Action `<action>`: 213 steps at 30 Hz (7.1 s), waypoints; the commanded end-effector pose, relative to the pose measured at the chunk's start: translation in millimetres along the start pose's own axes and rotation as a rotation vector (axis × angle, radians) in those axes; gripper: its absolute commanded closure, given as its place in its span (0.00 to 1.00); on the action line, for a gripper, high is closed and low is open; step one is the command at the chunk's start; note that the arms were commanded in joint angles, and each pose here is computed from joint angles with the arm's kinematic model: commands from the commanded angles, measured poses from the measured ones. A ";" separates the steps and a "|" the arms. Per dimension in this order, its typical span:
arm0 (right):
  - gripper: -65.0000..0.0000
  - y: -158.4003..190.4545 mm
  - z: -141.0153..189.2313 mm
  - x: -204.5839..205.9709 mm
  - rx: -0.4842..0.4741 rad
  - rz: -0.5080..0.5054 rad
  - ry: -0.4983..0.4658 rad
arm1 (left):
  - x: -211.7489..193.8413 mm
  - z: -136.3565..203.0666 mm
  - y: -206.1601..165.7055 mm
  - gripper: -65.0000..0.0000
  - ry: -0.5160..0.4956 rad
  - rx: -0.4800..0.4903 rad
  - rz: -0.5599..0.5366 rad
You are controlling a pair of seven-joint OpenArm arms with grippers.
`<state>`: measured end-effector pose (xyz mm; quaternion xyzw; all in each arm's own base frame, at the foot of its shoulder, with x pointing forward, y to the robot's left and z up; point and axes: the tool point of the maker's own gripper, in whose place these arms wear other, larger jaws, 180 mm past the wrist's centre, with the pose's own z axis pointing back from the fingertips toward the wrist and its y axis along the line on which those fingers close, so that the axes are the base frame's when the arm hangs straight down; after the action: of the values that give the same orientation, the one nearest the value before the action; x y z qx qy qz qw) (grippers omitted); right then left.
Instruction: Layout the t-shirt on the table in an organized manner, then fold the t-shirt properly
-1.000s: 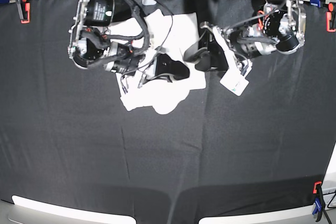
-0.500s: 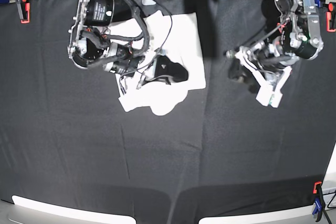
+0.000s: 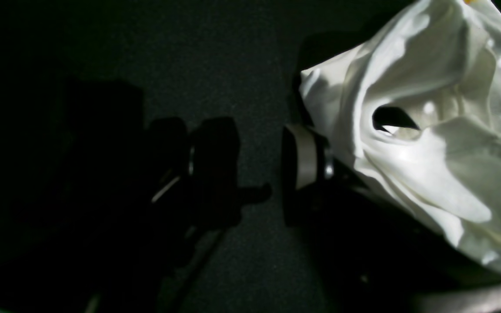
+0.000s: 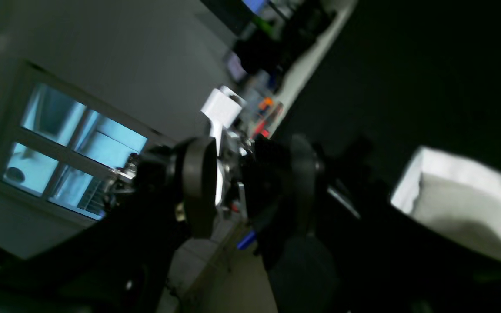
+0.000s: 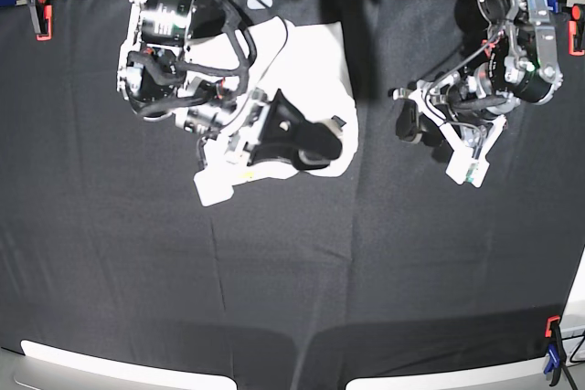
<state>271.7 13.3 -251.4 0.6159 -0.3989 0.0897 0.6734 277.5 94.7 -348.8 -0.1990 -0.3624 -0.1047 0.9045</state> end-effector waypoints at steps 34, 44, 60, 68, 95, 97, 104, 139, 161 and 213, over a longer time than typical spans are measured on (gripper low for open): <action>0.66 -83.2 239.5 139.9 -0.812 0.362 -0.078 | 36.8 10.7 -265.1 0.65 -0.254 -0.789 -0.164; 0.66 -82.8 239.0 140.2 -0.808 0.362 -0.080 | -43.5 -43.4 -229.9 0.65 0.172 -0.603 -0.240; 0.66 -82.4 238.6 140.4 -0.805 0.362 -0.082 | -35.6 -49.5 -173.6 0.65 0.222 -0.261 -0.342; 0.66 -82.3 238.5 140.4 -0.805 0.362 -0.083 | -51.9 -45.6 -88.5 0.65 0.317 0.066 -0.394; 0.66 -91.9 21.2 90.7 -0.560 0.583 0.243 | -59.7 18.3 -209.6 0.65 0.097 -0.546 -0.180; 0.66 -97.6 14.3 85.6 -0.568 0.594 0.264 | -63.9 21.7 -213.7 0.65 0.082 -0.559 -0.153; 0.66 -148.5 17.9 55.0 -0.652 0.533 0.370 | -69.4 18.1 -207.7 0.65 0.079 -0.517 -0.171; 0.66 -189.9 88.8 -61.5 -0.674 0.138 0.600 | -29.9 -29.6 14.6 0.65 0.130 0.188 -0.285; 0.66 -126.0 102.2 -109.5 -0.605 0.164 0.611 | -46.2 -38.2 -18.4 0.65 0.129 -0.035 -0.135; 0.66 -90.4 209.3 3.1 -0.916 0.304 0.269 | -10.6 8.4 14.1 0.65 0.005 -0.024 -0.108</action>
<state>234.8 -197.6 -345.1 0.1715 -0.3739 0.0736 0.9085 259.3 110.5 -368.4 -0.1900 -0.3428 -0.1551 0.9068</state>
